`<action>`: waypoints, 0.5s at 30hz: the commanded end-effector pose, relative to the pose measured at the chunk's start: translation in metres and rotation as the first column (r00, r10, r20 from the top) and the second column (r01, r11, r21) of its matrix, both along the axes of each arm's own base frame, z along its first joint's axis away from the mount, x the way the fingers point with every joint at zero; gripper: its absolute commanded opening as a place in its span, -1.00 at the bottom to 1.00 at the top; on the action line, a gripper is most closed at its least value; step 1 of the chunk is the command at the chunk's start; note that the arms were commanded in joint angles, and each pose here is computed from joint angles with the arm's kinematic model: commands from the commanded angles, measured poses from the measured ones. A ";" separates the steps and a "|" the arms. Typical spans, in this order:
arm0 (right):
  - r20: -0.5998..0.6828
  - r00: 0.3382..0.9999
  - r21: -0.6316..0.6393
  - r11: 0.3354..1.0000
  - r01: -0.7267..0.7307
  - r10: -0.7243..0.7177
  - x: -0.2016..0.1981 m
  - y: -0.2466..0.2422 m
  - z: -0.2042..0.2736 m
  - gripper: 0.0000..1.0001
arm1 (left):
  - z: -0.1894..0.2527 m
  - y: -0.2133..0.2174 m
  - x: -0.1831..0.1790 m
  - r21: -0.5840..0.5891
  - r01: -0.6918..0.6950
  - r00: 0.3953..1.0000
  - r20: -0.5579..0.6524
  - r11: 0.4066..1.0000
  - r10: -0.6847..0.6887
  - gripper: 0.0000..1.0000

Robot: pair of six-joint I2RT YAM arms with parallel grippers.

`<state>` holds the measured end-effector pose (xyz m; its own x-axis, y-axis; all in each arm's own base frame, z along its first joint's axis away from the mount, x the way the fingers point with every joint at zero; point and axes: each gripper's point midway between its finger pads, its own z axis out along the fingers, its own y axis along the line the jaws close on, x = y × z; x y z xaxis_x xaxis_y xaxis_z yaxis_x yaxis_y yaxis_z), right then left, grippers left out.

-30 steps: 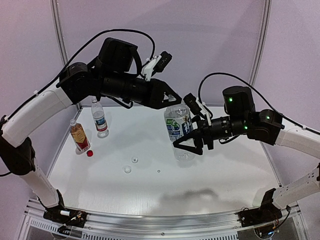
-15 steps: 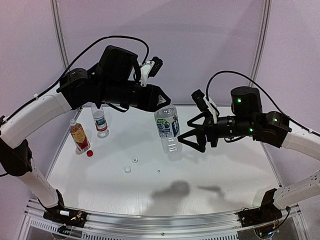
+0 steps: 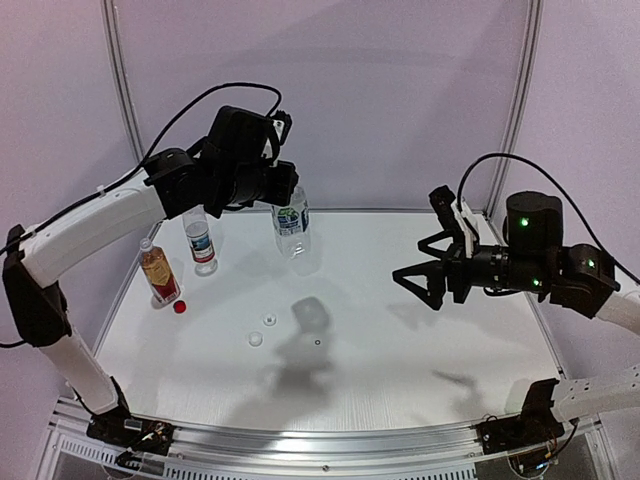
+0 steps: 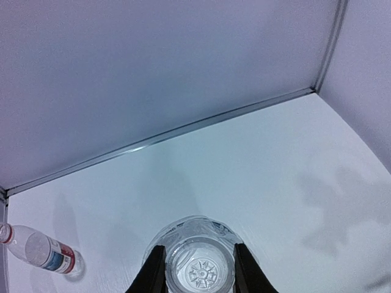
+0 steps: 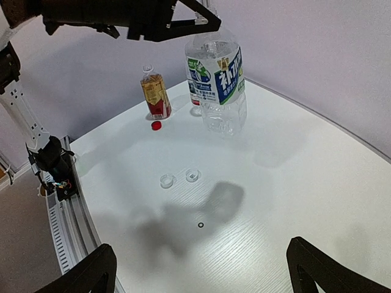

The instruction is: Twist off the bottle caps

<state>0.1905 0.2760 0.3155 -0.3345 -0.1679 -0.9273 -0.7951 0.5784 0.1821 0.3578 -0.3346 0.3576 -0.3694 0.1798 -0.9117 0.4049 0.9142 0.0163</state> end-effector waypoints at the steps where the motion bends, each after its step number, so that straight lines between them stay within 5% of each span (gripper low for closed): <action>1: -0.041 0.997 -0.006 0.998 0.059 -0.059 -0.001 -0.013 -0.011 0.99 | -0.033 0.015 0.043 0.017 -0.086 0.996 -0.019 0.996 0.087 -1.00; 15: 0.002 0.995 -0.007 0.995 0.098 -0.098 0.004 -0.020 0.000 0.99 | -0.105 0.045 0.103 0.011 -0.218 0.967 -0.135 0.976 0.218 -1.00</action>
